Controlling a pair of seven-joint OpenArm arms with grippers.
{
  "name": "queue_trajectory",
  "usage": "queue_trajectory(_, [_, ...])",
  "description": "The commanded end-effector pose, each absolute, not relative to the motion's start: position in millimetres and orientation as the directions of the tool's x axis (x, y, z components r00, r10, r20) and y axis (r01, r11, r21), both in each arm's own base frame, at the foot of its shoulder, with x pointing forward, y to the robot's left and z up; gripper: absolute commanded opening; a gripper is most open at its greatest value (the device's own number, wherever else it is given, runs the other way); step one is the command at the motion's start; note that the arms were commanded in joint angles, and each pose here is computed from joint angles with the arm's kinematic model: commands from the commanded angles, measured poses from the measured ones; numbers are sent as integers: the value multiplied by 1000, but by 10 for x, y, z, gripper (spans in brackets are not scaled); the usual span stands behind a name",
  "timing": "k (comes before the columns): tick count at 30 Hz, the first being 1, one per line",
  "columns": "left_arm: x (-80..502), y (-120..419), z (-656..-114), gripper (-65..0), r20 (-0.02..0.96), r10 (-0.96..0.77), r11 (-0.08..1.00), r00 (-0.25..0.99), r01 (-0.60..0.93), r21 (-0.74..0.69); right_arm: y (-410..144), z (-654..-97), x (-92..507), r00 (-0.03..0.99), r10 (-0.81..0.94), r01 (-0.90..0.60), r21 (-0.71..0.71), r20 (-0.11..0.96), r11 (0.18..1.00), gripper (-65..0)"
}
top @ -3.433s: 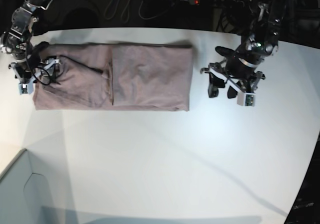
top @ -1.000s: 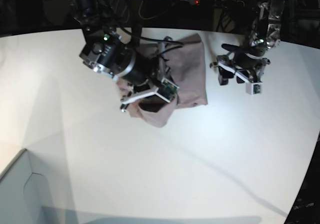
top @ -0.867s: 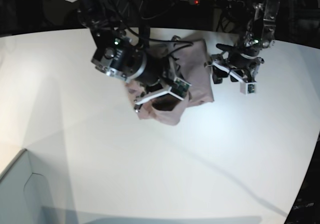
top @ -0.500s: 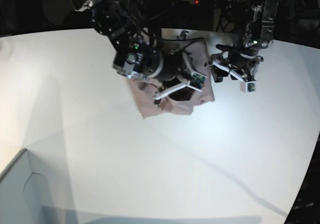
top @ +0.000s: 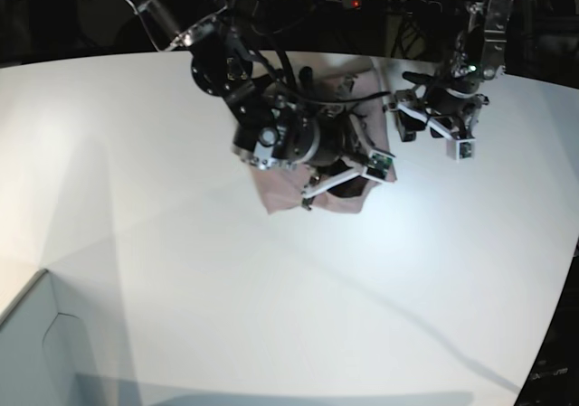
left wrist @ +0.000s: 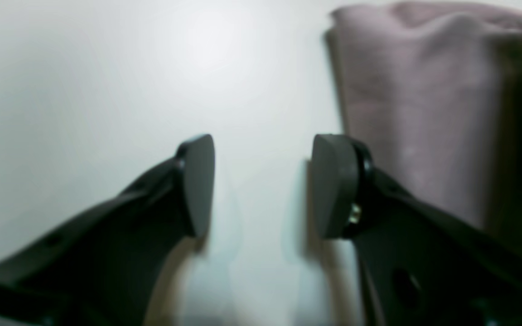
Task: Layout the t-shirt on the table in an organized manner, then fold the t-shirt properly
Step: 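Grasp the strip end with the right gripper and fold it over the stack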
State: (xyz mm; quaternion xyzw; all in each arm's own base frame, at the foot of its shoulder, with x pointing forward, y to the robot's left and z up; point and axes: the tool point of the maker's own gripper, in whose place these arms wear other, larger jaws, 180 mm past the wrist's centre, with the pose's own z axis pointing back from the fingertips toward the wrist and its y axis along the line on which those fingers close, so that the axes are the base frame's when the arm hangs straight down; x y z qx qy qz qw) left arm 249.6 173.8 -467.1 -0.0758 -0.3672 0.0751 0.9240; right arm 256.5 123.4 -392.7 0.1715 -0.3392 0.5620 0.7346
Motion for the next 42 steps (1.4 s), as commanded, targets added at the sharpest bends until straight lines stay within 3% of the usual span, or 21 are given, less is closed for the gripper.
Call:
queue_trajectory(1, [2526, 1741, -4629, -314, 673, 190, 978, 714, -77, -195, 1337, -3765, 2631, 114, 675, -940, -140, 729, 310, -603])
queue_trajectory(7, [2505, 2022, -4530, -313, 695, 231, 973, 681, -148, -179, 1334, -3744, 2628, 116, 667, -938, -139, 736, 317, -387])
queue_trajectory(9, [2483, 2082, -4469, -313, 705, 236, 972, 669, -159, -175, 1326, -3637, 2659, 97, 654, -932, -162, 750, 323, -342])
queue_trajectory(15, [2388, 2364, -4319, -313, 731, 254, 965, 634, -217, -148, 1179, -3311, 2591, 37, 622, -908, -233, 782, 347, -317])
queue_trajectory(18, [2335, 2533, -4296, -312, 735, 272, 956, 621, -260, -135, 936, -3251, 2637, 58, 619, -881, -252, 783, 401, -319])
queue_trajectory(21, [2293, 2664, -4280, -312, 738, 283, 949, 612, -290, -122, 676, -3311, 2668, 118, 618, -852, -240, 777, 465, -350])
queue_trajectory(28, [2276, 2877, -4197, -312, 748, 358, 916, 560, -365, -166, 252, -3512, 2692, 241, 612, -799, -204, 753, 565, -578])
queue_trajectory(31, [2291, 2951, -4138, -312, 744, 425, 887, 516, -400, -230, 247, -3588, 2598, 265, 611, -803, -180, 746, 568, -643])
queue_trajectory(42, [2254, 2997, -4119, -312, 730, 483, 857, 484, -431, -282, 791, -4198, 1956, 306, 670, -910, 0, 677, 416, -650])
